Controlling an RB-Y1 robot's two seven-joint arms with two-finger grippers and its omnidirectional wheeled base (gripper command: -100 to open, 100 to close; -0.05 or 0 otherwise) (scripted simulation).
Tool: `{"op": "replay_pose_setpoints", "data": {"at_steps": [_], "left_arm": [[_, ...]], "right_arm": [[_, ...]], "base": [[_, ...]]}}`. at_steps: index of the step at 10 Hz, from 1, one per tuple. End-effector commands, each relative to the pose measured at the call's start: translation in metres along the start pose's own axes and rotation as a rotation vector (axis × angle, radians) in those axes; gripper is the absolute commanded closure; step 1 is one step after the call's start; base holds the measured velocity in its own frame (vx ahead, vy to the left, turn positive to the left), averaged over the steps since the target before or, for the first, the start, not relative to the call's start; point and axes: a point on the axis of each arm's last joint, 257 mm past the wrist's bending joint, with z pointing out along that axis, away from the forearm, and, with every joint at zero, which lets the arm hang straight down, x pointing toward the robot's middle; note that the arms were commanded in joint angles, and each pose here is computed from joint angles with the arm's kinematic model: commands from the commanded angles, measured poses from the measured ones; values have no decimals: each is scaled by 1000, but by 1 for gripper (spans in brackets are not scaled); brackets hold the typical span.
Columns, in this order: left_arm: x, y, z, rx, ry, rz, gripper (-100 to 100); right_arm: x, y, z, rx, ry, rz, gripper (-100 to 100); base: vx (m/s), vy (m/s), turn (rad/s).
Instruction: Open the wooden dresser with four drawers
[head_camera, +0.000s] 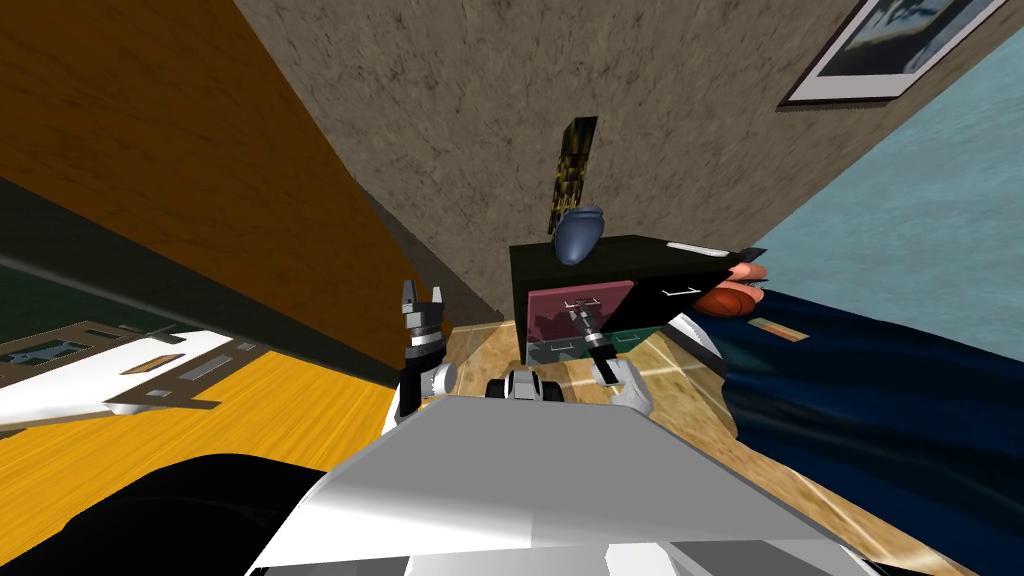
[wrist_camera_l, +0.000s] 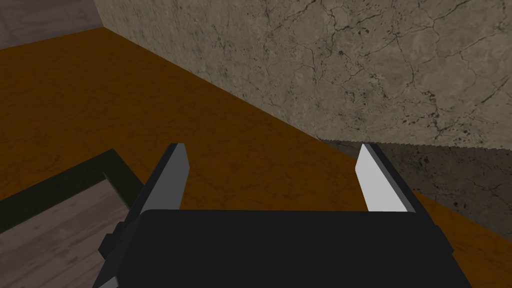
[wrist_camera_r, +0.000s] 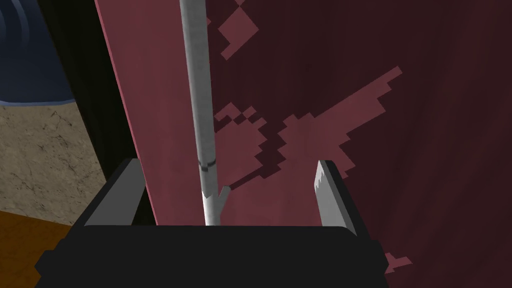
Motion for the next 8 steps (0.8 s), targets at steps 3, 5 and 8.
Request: {"op": "replay_pose_setpoints", "data": {"at_steps": [3, 5, 8], "left_arm": [[0, 0, 0, 0, 0, 0, 0], [0, 0, 0, 0, 0, 0, 0], [0, 0, 0, 0, 0, 0, 0]], "right_arm": [[1, -1, -3, 2, -9, 2, 100], [3, -4, -1, -1, -12, 3, 100], [15, -5, -3, -13, -28, -47, -100]], "base": [[-117, 8, -18], [-181, -14, -10], [-35, -1, 1]]}}
